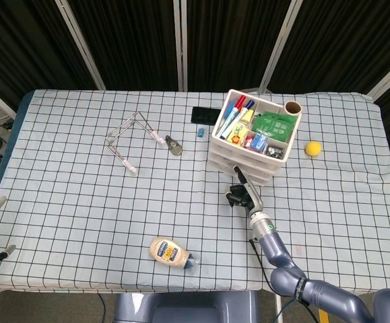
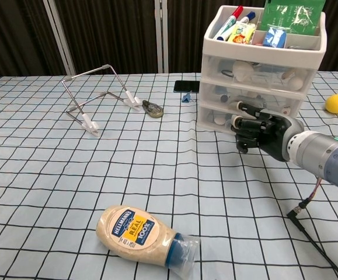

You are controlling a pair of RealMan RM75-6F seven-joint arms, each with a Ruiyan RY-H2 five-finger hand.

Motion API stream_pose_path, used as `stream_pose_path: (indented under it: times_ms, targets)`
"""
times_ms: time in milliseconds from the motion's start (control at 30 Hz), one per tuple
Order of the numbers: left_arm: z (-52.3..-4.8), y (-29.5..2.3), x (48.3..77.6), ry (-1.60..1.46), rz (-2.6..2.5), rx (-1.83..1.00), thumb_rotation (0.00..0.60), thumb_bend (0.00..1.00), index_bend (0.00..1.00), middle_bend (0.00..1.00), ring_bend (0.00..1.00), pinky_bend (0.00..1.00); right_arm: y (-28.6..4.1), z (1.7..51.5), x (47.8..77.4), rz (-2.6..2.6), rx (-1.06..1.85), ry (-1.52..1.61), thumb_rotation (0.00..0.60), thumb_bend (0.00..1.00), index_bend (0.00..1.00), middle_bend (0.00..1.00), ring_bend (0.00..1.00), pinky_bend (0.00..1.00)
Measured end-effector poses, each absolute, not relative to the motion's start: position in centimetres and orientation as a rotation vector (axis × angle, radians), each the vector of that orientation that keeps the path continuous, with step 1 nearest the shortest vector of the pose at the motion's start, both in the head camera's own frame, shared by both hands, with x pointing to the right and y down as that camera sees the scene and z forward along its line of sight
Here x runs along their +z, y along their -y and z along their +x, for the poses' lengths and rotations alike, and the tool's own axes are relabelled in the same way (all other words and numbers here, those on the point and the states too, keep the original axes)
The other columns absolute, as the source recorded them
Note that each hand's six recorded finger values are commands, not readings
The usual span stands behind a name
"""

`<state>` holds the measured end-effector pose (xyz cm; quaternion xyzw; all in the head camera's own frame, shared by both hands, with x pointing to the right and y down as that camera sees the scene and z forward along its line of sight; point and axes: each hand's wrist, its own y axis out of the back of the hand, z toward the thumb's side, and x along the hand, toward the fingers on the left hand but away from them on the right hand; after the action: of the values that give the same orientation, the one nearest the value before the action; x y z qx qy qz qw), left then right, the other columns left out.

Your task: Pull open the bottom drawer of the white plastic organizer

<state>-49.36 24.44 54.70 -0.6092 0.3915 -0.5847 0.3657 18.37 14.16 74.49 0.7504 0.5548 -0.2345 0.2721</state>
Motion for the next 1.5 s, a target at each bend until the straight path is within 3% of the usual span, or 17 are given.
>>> stream_pose_path:
  times_ms: [500,1500]
  targets:
    - [-49.3,-24.5,54.6,-1.004,-1.567,-1.503,0.600,0.00,0.00,0.00,0.00,0.00,-15.8,17.6,74.6,2.034,-0.648,-1.423,0.600,0.58,0.14,0.93,0.92,0.79]
    - [-49.0,-24.8,54.1,-1.004,-1.563,-1.480,0.600,0.00,0.00,0.00,0.00,0.00,-20.1,17.6,72.0,2.123,-0.624,-1.329,0.600,0.56,0.14,0.92,0.92,0.79]
